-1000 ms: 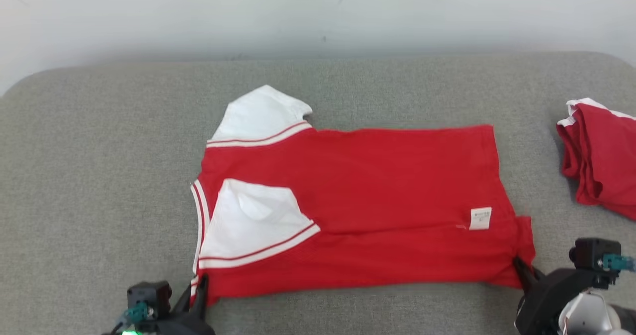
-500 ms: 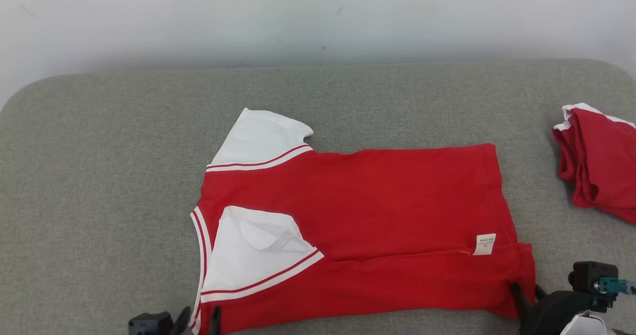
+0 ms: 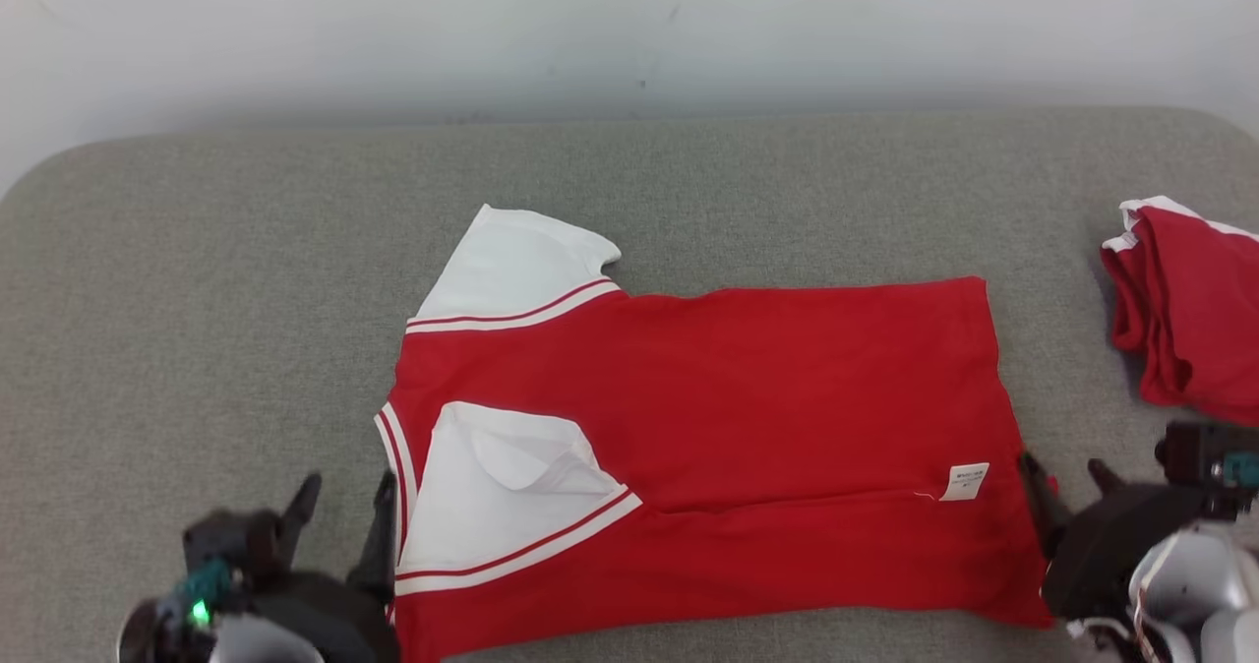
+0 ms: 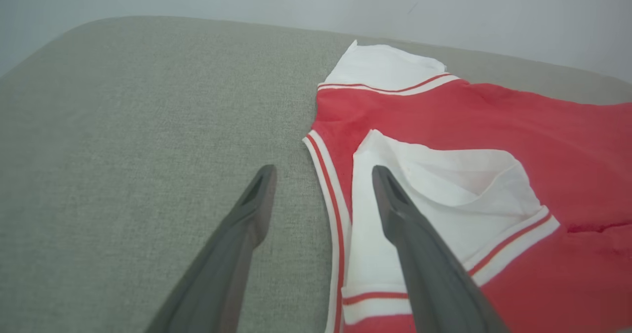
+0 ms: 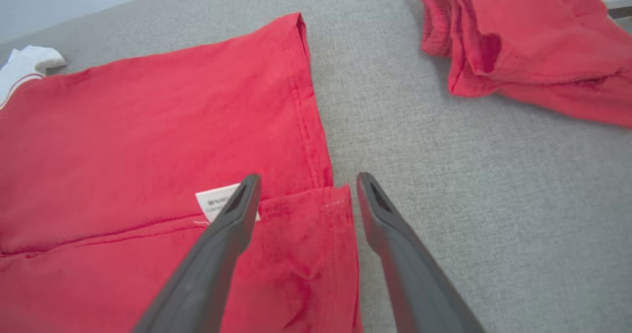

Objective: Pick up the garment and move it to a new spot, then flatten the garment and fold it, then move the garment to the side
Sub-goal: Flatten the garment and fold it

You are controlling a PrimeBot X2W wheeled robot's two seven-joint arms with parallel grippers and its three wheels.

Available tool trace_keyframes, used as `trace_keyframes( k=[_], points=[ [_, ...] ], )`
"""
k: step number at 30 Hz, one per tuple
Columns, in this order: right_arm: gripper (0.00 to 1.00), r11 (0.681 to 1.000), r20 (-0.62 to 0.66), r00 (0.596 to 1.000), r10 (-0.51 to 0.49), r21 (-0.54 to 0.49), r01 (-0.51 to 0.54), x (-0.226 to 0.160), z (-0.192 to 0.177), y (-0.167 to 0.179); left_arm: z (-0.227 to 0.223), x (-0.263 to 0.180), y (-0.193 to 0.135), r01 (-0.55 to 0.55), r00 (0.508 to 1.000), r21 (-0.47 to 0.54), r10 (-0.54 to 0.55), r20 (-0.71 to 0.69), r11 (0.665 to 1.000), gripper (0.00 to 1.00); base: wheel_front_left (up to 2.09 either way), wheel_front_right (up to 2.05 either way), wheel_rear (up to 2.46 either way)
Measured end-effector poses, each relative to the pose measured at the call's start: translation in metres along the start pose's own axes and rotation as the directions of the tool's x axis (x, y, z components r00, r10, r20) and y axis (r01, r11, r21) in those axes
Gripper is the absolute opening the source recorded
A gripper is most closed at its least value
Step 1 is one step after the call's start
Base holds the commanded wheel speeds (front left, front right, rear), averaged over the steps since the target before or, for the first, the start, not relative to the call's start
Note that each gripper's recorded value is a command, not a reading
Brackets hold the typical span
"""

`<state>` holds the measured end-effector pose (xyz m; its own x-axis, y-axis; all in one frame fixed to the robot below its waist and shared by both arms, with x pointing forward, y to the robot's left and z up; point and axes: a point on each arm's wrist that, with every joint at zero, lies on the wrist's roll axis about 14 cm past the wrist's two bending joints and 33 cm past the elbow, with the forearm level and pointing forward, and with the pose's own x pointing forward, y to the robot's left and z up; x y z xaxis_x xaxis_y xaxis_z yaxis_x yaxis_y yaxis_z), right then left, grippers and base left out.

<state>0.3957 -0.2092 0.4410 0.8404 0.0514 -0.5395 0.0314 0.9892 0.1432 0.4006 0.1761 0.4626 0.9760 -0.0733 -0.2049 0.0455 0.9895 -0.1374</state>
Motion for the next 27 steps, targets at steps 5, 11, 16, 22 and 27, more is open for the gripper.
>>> trace_keyframes(
  k=[5, 11, 16, 22, 27],
  points=[
    [1.0, 0.998, -0.029, 1.0, -0.003, -0.06, 0.001, 0.019, 0.028, -0.004, 0.022, 0.04, -0.008, 0.069, 0.997, 0.027, -0.069, -0.027, 0.997, 1.0, 0.0, 0.0, 0.0],
    [1.0, 0.994, -0.059, 0.998, 0.004, -0.105, -0.01, 0.054, 0.059, -0.003, 0.036, 0.094, -0.019, 0.124, 0.989, 0.005, -0.123, -0.082, 0.992, 1.0, 0.0, 0.0, 0.0],
    [1.0, 0.992, -0.079, 0.996, 0.038, -0.114, -0.047, 0.086, 0.073, 0.01, 0.039, 0.139, -0.014, 0.13, 0.984, 0.029, -0.125, -0.127, 0.991, 1.0, 0.0, 0.0, 0.0],
    [1.0, 0.976, -0.106, 0.994, 0.033, -0.209, -0.055, 0.115, 0.078, 0.012, 0.033, 0.185, -0.013, 0.145, 0.975, 0.049, -0.134, -0.175, 0.988, 1.0, 0.0, 0.0, 0.0],
    [1.0, 0.971, -0.135, 0.991, 0.027, -0.232, -0.058, 0.127, 0.069, 0.008, 0.017, 0.207, -0.023, 0.179, 0.963, 0.059, -0.162, -0.216, 0.982, 1.0, 0.0, 0.0, 0.0]
  ],
)
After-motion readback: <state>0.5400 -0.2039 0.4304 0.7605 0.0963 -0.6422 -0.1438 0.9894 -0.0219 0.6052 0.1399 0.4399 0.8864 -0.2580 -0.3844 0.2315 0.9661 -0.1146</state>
